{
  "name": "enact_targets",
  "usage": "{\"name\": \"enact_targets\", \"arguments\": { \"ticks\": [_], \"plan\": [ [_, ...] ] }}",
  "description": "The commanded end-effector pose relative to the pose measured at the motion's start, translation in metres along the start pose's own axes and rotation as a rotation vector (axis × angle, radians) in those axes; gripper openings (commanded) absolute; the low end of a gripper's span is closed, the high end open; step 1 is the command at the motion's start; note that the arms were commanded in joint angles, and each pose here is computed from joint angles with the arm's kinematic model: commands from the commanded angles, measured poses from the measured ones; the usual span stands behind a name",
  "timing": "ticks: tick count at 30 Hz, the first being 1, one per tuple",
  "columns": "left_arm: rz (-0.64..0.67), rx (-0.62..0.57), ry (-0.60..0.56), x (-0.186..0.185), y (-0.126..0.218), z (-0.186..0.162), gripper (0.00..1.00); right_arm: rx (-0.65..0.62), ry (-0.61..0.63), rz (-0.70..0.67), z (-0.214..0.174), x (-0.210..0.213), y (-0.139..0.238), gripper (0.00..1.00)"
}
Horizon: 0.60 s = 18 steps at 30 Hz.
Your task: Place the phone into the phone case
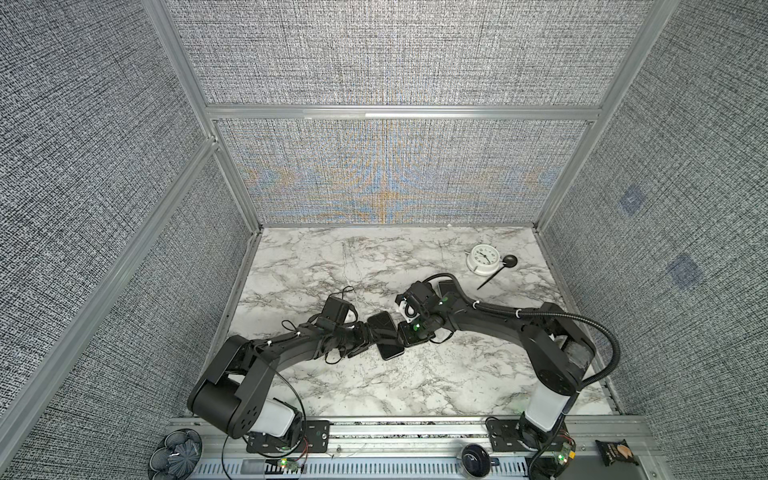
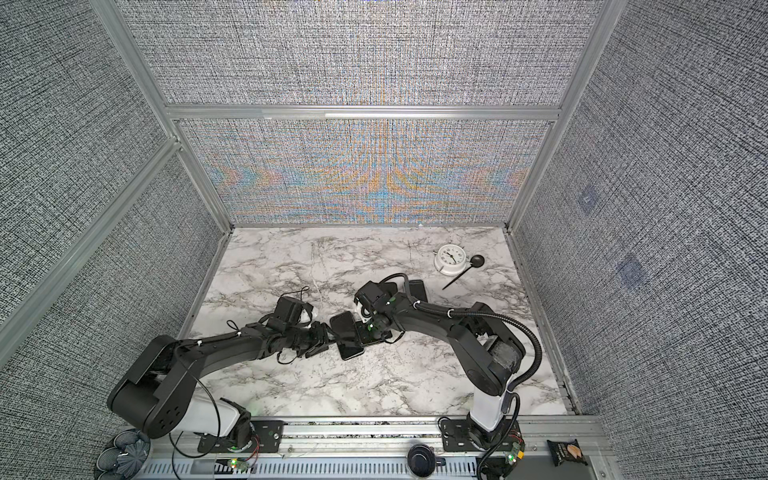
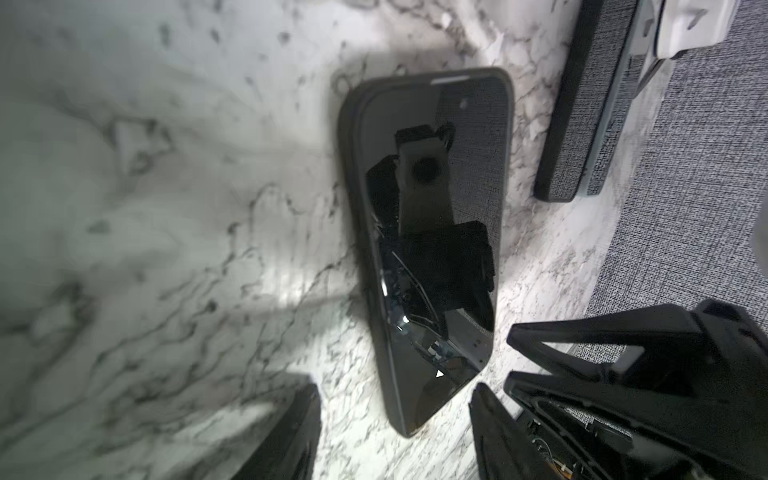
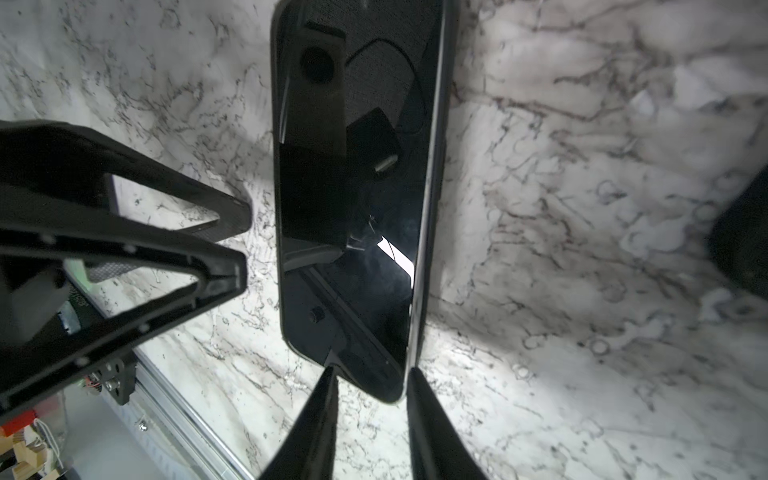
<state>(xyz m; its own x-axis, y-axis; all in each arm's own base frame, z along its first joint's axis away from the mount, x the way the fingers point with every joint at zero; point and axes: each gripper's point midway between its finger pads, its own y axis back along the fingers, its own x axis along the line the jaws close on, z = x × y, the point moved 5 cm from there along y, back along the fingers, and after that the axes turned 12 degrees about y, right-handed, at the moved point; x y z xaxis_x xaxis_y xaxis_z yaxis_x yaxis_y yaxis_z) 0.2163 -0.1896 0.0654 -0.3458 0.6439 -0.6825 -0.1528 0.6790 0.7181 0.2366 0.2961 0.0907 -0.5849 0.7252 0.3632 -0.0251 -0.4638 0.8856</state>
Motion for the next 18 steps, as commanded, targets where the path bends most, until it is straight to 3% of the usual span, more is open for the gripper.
{"name": "enact_targets", "arguments": {
  "ticks": [1, 18],
  "plan": [
    [0.061, 0.037, 0.052, 0.015, -0.007, -0.007, 0.59, 0.007, -0.021, -0.006, -0.002, -0.001, -0.001, 0.31],
    [0.062, 0.06, 0.067, 0.022, -0.022, -0.014, 0.54, 0.021, -0.043, 0.018, -0.017, -0.005, -0.01, 0.21]
  ]
}}
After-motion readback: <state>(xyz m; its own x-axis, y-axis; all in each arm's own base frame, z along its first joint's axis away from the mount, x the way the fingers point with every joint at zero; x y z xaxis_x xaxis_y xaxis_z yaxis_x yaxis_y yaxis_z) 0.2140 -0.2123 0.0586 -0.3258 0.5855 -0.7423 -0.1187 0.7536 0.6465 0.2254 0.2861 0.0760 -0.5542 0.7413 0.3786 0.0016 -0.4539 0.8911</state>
